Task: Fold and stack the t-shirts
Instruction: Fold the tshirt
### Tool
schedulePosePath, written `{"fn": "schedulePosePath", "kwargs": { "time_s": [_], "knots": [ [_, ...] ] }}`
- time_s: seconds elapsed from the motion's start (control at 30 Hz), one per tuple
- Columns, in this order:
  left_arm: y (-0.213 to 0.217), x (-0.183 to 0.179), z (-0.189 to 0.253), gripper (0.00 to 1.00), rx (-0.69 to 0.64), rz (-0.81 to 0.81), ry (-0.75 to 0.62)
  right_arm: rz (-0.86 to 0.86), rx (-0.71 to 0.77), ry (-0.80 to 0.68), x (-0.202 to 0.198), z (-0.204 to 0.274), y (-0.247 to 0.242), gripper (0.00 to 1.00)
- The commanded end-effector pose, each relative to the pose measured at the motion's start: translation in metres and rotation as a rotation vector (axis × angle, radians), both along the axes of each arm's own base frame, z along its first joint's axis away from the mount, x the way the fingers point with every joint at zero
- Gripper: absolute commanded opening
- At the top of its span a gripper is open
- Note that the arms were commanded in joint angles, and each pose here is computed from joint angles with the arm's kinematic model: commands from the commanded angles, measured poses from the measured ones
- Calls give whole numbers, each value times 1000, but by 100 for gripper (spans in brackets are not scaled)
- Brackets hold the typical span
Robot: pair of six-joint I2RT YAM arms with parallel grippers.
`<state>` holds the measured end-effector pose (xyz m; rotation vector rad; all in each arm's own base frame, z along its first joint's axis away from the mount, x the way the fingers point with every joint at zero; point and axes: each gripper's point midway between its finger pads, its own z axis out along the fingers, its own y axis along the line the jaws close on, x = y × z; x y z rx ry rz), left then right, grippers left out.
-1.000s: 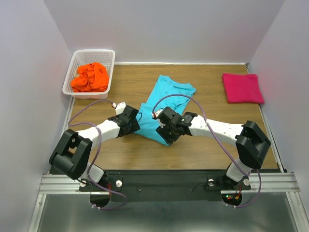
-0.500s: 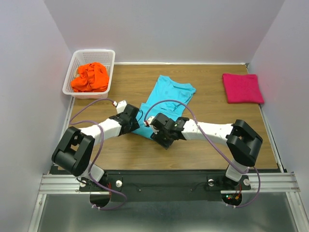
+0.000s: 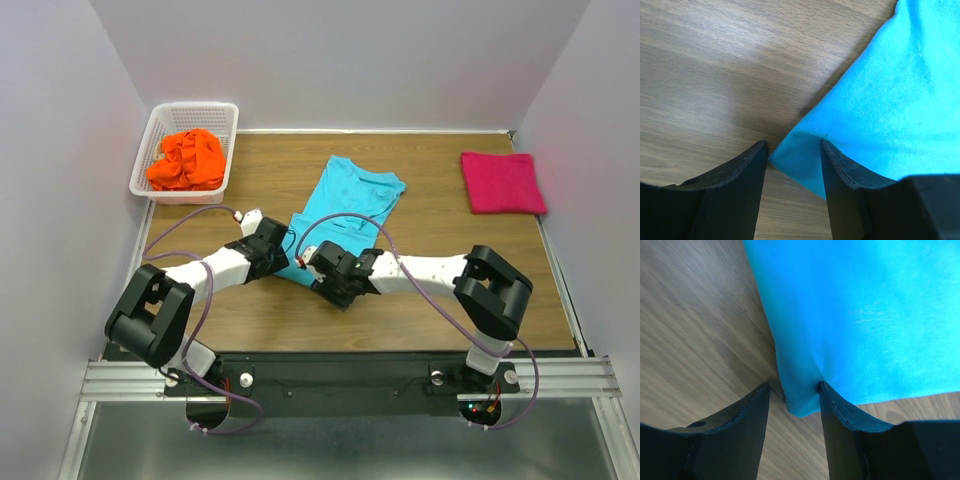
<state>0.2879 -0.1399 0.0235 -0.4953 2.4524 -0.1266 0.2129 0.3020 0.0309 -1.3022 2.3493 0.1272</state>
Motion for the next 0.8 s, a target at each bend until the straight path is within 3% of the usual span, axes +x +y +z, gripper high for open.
{"fn": "schedulePosePath", "kwargs": {
  "time_s": [0.0, 0.17, 0.27, 0.37, 0.4, 0.47, 0.57, 0.77],
  "knots": [
    [4, -38, -29, 56, 46, -39, 168, 12, -39, -28, -1, -15, -4, 49],
    [0, -43, -34, 50, 38, -45, 188, -2, -80, -23, -8, -27, -14, 47],
    [-2, -46, -36, 38, 34, -50, 196, -6, -101, -20, -11, -33, -19, 44],
    [-2, -47, -37, 16, 35, -54, 196, -10, -96, -19, -11, -33, -18, 30],
    [-2, -46, -36, 10, 36, -53, 193, -9, -93, -23, -11, -31, -17, 30],
    [1, -43, -32, 1, 51, -46, 183, -8, -80, -25, -11, -27, -15, 14],
    [5, -43, -21, 0, 71, -47, 169, 6, -22, -6, -16, -11, -7, 1],
    [15, -52, 4, 0, 91, -58, 155, 61, 137, 168, -59, 27, 11, 0]
  ]
}}
